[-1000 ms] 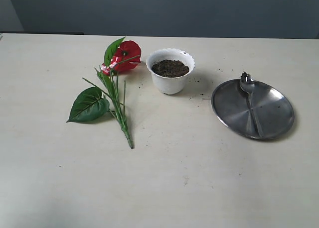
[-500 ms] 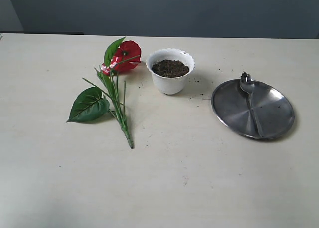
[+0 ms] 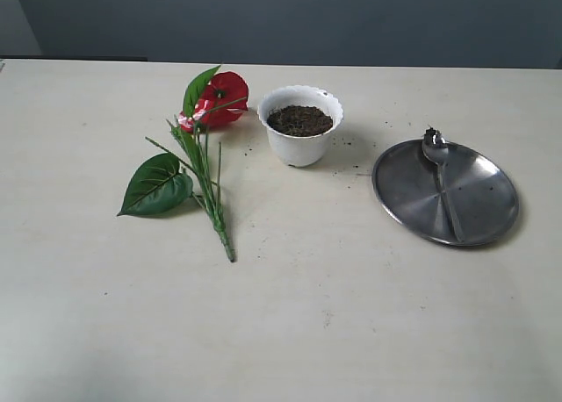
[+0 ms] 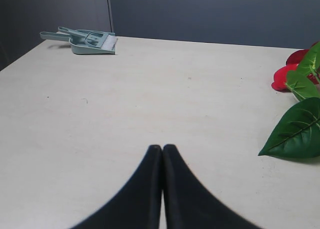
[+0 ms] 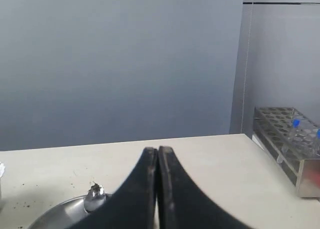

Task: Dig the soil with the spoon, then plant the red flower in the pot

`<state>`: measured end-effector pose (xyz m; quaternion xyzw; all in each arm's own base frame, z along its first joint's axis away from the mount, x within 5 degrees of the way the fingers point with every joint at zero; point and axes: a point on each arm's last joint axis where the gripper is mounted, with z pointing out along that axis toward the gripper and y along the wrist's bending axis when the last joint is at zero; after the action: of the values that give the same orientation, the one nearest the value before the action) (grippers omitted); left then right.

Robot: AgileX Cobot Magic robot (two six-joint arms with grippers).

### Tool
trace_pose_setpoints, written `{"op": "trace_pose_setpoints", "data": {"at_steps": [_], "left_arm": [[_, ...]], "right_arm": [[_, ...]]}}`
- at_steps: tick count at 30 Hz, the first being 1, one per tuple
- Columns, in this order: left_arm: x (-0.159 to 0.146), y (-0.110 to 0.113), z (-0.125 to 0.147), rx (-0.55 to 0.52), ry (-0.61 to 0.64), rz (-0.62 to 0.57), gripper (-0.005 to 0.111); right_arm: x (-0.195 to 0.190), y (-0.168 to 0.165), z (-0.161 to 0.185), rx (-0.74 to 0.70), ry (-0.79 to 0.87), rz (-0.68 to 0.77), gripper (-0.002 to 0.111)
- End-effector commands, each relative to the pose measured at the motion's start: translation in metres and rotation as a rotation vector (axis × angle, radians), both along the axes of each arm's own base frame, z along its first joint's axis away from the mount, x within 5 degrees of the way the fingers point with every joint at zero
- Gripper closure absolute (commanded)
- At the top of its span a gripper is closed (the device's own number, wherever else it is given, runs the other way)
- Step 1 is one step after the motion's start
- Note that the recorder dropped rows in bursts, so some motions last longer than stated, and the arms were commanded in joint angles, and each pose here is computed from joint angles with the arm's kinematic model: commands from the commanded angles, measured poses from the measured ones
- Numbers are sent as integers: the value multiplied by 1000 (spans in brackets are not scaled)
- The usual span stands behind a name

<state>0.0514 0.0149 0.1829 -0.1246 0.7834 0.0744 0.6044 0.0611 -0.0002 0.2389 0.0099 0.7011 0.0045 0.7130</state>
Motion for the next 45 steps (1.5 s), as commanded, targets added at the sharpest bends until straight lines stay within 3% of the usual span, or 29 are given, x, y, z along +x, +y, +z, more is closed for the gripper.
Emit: {"op": "trace_pose_setpoints", "data": {"at_steps": [1,22,45], "left_arm": [[0,0,0,2,-12,-1,106],[0,0,0,2,-12,-1,106],[0,0,0,2,-12,-1,106]], "right_arm": [[0,0,0,13,-15,-6,108],[-7,1,-53,-29,234,14,108],[-8,1,-58,-40,290,18,108]]}}
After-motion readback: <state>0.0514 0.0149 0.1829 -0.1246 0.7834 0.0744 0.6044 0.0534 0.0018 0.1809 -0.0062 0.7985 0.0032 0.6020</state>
